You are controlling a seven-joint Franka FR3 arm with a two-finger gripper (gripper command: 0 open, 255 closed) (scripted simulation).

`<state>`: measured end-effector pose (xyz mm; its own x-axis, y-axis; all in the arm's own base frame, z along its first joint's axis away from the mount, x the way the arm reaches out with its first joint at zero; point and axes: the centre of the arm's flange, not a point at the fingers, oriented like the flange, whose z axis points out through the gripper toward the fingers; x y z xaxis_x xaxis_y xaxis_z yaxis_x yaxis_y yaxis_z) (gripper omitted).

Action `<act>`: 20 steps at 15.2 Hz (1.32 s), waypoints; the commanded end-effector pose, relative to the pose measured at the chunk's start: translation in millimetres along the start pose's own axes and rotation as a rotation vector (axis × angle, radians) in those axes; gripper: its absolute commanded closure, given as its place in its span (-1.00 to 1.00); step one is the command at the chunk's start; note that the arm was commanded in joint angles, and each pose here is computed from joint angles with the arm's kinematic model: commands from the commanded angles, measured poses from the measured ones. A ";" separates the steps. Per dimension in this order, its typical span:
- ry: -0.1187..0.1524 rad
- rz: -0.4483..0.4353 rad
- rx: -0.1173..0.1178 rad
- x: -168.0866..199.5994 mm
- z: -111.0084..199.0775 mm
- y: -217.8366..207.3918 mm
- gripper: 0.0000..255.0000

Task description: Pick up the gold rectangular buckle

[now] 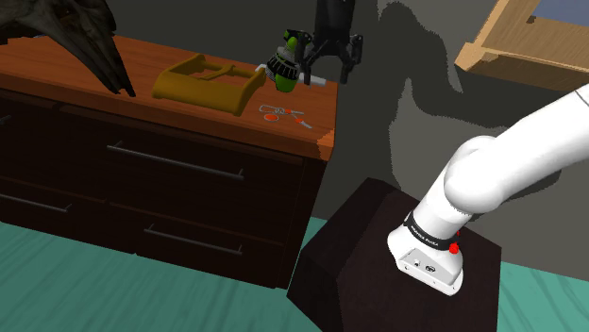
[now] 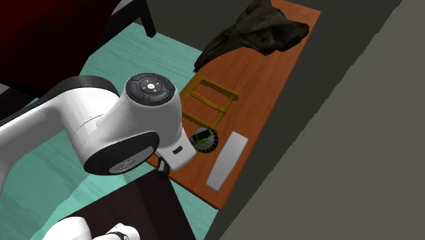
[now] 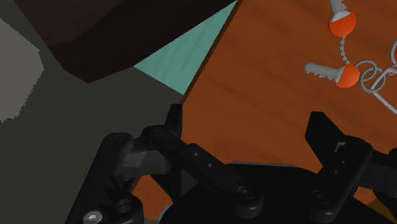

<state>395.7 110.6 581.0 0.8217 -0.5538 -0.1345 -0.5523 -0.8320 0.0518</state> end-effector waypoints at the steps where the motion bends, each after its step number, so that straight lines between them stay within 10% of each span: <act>1: -0.007 0.050 0.012 5.2 -4.4 -25.8 -1.00; 20: -0.061 0.452 0.103 96.3 -25.7 -218.3 -1.00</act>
<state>594.7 236.3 583.3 0.4955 -0.8502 -0.1780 -0.8618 -0.5068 0.0212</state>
